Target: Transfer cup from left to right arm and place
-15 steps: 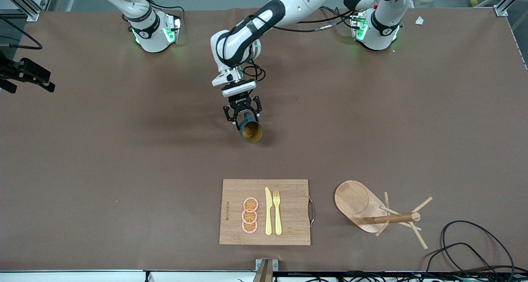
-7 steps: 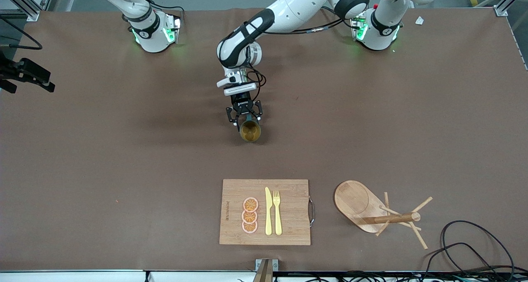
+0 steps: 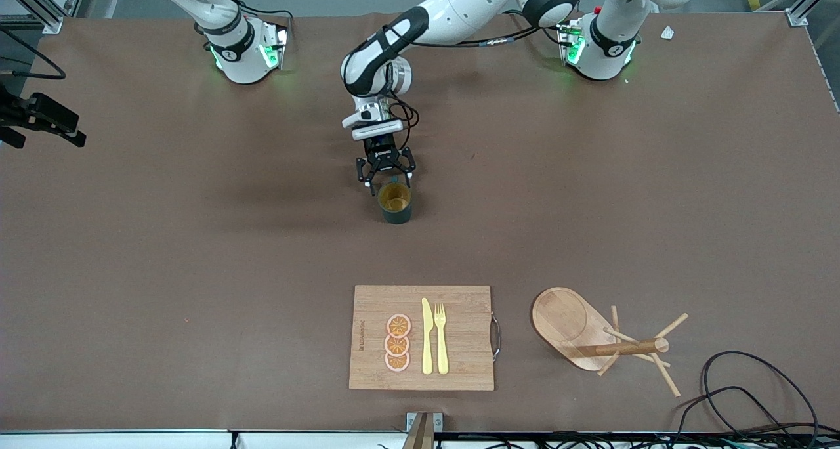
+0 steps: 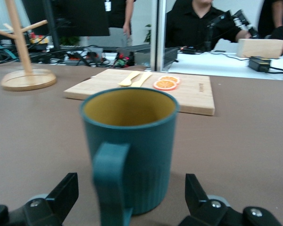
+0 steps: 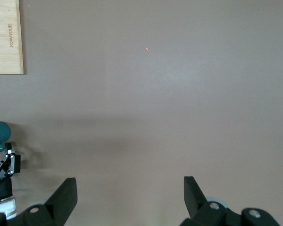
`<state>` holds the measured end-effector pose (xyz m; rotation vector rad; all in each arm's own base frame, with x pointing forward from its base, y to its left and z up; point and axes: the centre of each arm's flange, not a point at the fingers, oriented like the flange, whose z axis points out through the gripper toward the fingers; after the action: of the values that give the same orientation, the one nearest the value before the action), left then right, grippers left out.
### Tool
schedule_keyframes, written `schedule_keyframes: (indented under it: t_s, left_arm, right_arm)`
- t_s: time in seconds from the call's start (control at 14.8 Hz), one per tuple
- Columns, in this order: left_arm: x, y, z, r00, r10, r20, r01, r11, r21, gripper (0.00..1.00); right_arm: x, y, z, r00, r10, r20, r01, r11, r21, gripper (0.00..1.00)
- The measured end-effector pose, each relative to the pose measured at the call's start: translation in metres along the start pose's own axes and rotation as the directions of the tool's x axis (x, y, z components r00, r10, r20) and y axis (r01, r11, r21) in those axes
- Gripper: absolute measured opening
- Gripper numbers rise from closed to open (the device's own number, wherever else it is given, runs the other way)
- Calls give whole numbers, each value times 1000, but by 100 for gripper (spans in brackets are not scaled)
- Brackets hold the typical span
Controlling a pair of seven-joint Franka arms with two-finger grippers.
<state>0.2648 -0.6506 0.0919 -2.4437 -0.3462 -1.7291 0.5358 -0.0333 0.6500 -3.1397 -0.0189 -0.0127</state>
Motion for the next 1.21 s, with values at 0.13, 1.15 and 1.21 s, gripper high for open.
schedule_keyframes:
  t_s: [0.13, 1.15, 1.21]
  left_arm:
    - [11, 4, -21, 998, -27, 55, 24, 999, 47, 100]
    - [402, -31, 18, 826, -206, 525, 33, 947, 319, 100]
    - [438, -50, 39, 801, -211, 560, 23, 946, 323, 100]
  right_arm:
    - [0, 0, 0, 1000, 1, 1, -1, 1000, 0, 100]
    - [9, -103, 57, 996, 50, 72, -51, 999, 12, 100]
    - [11, -116, 66, 994, 82, 70, -83, 996, 15, 100]
